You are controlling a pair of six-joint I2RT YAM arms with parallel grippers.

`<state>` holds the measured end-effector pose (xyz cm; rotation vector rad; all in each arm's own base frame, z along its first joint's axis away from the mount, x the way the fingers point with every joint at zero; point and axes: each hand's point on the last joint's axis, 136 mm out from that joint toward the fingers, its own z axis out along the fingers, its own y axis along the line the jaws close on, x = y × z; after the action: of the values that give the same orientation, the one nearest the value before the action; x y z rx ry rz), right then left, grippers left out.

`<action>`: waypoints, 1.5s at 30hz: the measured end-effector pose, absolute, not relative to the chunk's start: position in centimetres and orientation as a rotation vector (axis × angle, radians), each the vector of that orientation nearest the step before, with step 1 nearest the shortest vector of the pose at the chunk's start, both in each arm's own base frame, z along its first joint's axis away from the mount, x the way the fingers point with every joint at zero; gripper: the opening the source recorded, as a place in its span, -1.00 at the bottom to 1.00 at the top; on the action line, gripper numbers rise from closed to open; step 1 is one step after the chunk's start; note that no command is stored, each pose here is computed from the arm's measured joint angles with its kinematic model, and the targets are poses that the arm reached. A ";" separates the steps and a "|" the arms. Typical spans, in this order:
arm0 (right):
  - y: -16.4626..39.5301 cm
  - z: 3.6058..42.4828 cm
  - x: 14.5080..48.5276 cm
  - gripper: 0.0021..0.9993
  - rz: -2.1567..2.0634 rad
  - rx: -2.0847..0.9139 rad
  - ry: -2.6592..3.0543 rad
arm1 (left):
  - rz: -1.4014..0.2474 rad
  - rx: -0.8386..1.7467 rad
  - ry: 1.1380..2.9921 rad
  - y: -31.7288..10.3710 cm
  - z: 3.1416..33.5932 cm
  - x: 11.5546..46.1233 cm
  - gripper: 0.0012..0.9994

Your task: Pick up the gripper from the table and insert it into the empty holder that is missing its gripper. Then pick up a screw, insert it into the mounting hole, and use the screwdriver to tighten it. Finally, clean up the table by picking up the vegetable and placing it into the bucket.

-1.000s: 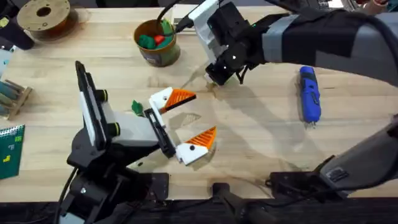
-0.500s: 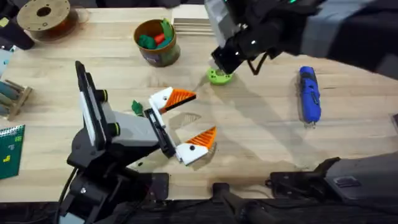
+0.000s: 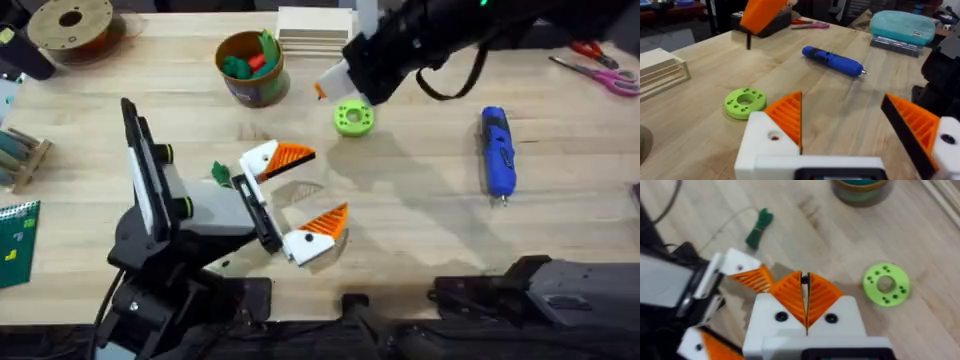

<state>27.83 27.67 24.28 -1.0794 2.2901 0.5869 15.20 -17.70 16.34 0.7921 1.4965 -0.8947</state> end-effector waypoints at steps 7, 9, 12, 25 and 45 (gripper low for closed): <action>31.1 27.4 23.1 -0.99 0.672 -1.203 2.242 | -0.895 0.792 1.496 -17.7 16.3 15.2 0.97; 32.7 28.1 21.5 -0.99 0.695 -1.266 2.214 | -0.895 0.792 1.496 -17.7 16.3 15.2 0.97; 34.1 27.3 20.2 -0.99 0.707 -1.329 2.212 | -0.895 0.792 1.497 -17.7 16.3 15.2 0.97; 35.6 24.5 19.4 -0.99 0.608 -1.409 2.246 | -0.895 0.792 1.496 -17.7 16.3 15.2 0.98; 35.9 22.9 19.9 -0.99 0.573 -1.419 2.283 | -0.895 0.792 1.497 -17.7 16.3 15.2 0.97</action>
<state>19.91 35.95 22.85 -1.4193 2.2833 0.5726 15.20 -17.70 16.34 0.7922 1.4966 -0.8946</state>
